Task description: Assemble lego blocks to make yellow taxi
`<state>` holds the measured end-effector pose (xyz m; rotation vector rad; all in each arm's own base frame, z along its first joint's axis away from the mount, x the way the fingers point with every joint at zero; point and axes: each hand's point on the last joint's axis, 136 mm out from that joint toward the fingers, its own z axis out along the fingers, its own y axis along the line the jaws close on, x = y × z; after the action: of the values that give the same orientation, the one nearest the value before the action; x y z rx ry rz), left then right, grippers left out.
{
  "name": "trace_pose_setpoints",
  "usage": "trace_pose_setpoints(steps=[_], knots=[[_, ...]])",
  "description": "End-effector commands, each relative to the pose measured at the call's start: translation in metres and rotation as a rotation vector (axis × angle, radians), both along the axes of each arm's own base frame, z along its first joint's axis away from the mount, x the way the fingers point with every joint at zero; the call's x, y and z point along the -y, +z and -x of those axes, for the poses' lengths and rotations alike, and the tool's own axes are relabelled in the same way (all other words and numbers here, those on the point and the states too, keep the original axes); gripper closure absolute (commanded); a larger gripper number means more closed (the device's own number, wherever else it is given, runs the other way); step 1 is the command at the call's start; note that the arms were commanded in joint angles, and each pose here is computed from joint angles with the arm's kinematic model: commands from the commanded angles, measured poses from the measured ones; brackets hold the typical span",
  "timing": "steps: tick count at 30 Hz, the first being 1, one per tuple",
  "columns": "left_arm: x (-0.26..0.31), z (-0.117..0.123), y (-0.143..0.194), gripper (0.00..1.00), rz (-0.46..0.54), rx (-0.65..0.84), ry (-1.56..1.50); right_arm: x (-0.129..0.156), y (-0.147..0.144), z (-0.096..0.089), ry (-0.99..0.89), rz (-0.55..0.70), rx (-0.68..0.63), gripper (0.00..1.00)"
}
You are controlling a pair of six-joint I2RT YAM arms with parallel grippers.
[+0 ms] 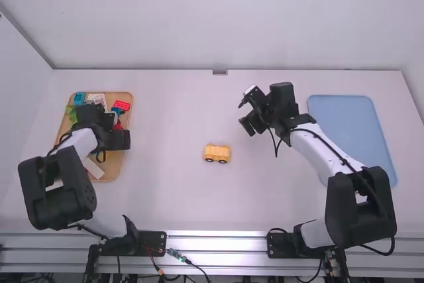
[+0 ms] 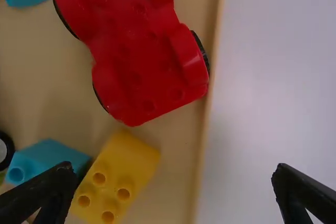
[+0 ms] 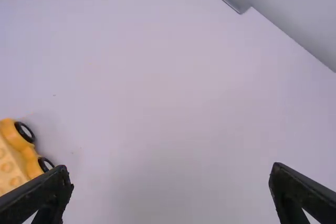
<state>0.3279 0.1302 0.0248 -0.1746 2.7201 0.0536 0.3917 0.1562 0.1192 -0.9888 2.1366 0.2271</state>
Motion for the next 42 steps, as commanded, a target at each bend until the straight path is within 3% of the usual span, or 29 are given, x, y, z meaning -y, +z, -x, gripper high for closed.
trace_pose_setpoints(steps=[1,8,19,25,27,33,42], knots=[[0.009,-0.01,0.016,0.03,0.029,0.052,-0.098,-0.001,0.021,-0.007,-0.01,-0.013,0.047,0.01],[-0.007,0.005,0.008,0.09,-0.014,-0.007,-0.018,-0.002,0.022,-0.008,-0.01,-0.014,0.051,0.01],[-0.023,0.021,-0.001,0.14,0.16,0.058,0.013,-0.002,0.022,-0.008,-0.01,-0.015,0.054,0.01],[-0.003,0.014,0.006,0.13,0.229,0.118,-0.101,-0.003,0.023,-0.008,-0.005,-0.02,0.054,0.01],[0.0,0.011,0.008,0.25,0.249,0.137,-0.111,-0.003,0.023,-0.008,-0.005,-0.018,0.054,0.01],[-0.004,0.014,0.004,0.19,0.207,0.126,-0.133,-0.003,0.022,-0.007,-0.005,-0.019,0.052,0.01],[-0.008,0.02,-0.01,0.25,0.171,0.114,-0.095,-0.003,0.023,-0.008,-0.005,-0.021,0.053,0.01]])
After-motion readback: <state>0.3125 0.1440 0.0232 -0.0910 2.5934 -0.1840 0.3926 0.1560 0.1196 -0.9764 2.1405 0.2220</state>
